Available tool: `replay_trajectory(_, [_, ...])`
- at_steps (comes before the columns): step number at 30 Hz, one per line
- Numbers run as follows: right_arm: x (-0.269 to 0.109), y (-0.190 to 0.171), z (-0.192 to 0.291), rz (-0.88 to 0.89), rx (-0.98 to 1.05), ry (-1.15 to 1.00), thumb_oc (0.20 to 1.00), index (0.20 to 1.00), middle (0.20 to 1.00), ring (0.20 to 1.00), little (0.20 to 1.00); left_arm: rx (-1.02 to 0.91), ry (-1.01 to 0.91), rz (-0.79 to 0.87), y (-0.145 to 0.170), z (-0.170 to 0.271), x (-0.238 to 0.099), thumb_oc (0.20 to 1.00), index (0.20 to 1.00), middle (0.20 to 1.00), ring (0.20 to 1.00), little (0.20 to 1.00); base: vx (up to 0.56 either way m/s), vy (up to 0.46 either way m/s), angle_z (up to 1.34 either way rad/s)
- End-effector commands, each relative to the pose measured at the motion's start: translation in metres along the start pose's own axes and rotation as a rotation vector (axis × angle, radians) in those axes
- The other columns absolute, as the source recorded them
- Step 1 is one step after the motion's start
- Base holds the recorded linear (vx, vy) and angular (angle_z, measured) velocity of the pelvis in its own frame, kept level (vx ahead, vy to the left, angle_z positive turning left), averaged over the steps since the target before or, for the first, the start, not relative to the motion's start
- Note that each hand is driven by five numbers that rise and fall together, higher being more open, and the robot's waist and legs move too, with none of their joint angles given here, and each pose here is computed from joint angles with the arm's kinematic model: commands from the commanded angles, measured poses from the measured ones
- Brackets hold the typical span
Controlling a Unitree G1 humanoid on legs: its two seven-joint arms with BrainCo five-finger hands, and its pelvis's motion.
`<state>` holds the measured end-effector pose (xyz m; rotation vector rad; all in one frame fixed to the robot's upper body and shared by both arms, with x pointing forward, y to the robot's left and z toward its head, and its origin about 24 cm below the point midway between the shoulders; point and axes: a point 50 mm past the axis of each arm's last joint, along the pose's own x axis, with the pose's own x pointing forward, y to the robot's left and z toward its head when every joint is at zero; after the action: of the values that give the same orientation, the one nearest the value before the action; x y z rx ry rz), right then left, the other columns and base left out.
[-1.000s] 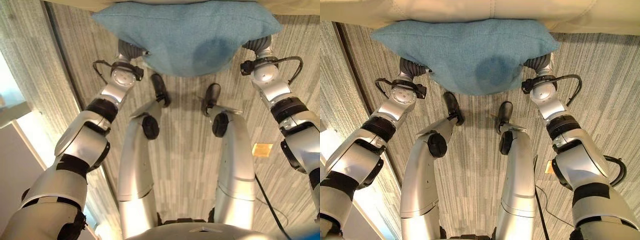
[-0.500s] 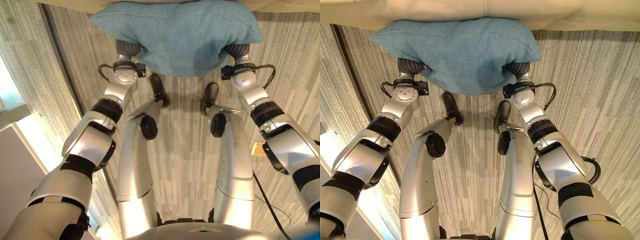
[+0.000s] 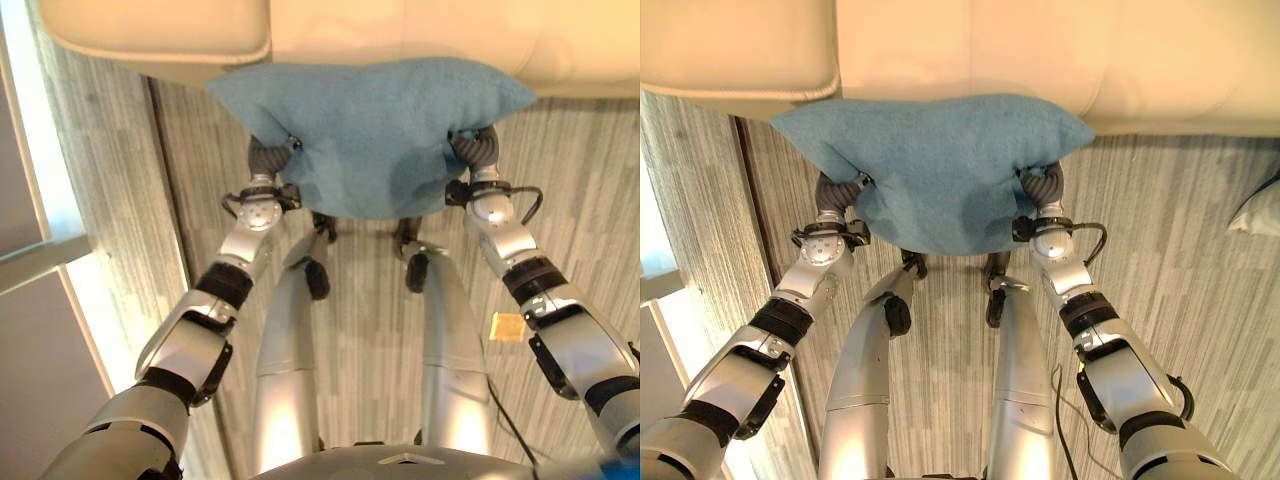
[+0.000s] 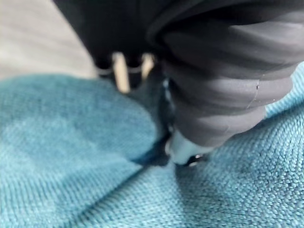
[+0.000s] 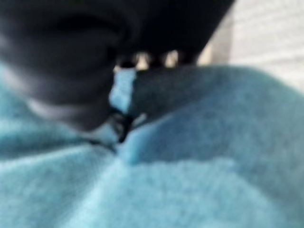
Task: Pick up all the scattered cushions and arrange them neatly on the sofa.
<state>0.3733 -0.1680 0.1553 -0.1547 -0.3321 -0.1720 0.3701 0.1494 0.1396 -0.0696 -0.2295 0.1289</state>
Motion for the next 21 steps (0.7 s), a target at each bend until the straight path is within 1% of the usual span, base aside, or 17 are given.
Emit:
replay_trajectory(1, [-0.014, 0.049, 0.038, 0.217, 0.108, -0.227, 0.2, 0.2, 0.2, 0.2, 0.2, -0.12, -0.224, -0.281, -0.063, 0.037, -0.013, 0.2, 0.2, 0.2, 0.2, 0.2, -0.04, -0.013, -0.03])
replay_trajectory(5, [-0.04, 0.035, 0.008, 0.197, 0.121, -0.149, 0.2, 0.2, 0.2, 0.2, 0.2, -0.169, -0.149, -0.306, -0.059, 0.011, -0.034, 0.2, 0.2, 0.2, 0.2, 0.2, 0.02, -0.017, -0.04])
replay_trajectory(6, [-0.053, 0.029, -0.005, 0.19, 0.123, -0.107, 0.2, 0.2, 0.2, 0.2, 0.2, -0.177, -0.104, -0.314, -0.056, -0.003, -0.044, 0.2, 0.2, 0.2, 0.2, 0.2, 0.05, -0.013, 0.0])
replay_trajectory(7, [-0.053, 0.029, -0.006, 0.19, 0.123, -0.105, 0.2, 0.2, 0.2, 0.2, 0.2, -0.177, -0.102, -0.314, -0.056, -0.004, -0.045, 0.2, 0.2, 0.2, 0.2, 0.2, 0.02, 0.009, -0.04])
replay_trajectory(8, [-0.065, 0.022, -0.019, 0.18, 0.119, -0.056, 0.2, 0.2, 0.2, 0.2, 0.2, -0.181, -0.052, -0.317, -0.051, -0.018, -0.055, 0.2, 0.2, 0.2, 0.2, 0.2, -0.03, 0.014, -0.06])
replay_trajectory(9, [-0.065, 0.022, -0.019, 0.18, 0.119, -0.056, 0.2, 0.2, 0.2, 0.2, 0.2, -0.181, -0.052, -0.317, -0.051, -0.018, -0.055, 0.2, 0.2, 0.2, 0.2, 0.2, 0.03, 0.035, -0.07])
replay_trajectory(11, [-0.077, 0.014, -0.034, 0.169, 0.105, 0.008, 0.2, 0.2, 0.2, 0.2, 0.2, -0.17, 0.008, -0.314, -0.043, -0.035, -0.066, 0.2, 0.2, 0.2, 0.2, 0.2, 0.13, 0.025, -0.05])
replay_trajectory(16, [-0.102, -0.002, -0.056, 0.163, 0.052, 0.104, 0.2, 0.2, 0.2, 0.2, 0.2, -0.125, 0.126, -0.294, -0.022, -0.065, -0.093, 0.2, 0.2, 0.2, 0.2, 0.2, 0.16, 0.056, -0.13])
replay_trajectory(21, [-0.115, -0.012, -0.067, 0.161, 0.007, 0.161, 0.2, 0.2, 0.2, 0.2, 0.2, -0.105, 0.196, -0.277, -0.009, -0.079, -0.11, 0.2, 0.2, 0.2, 0.2, 0.2, 0.11, 0.103, -0.28])
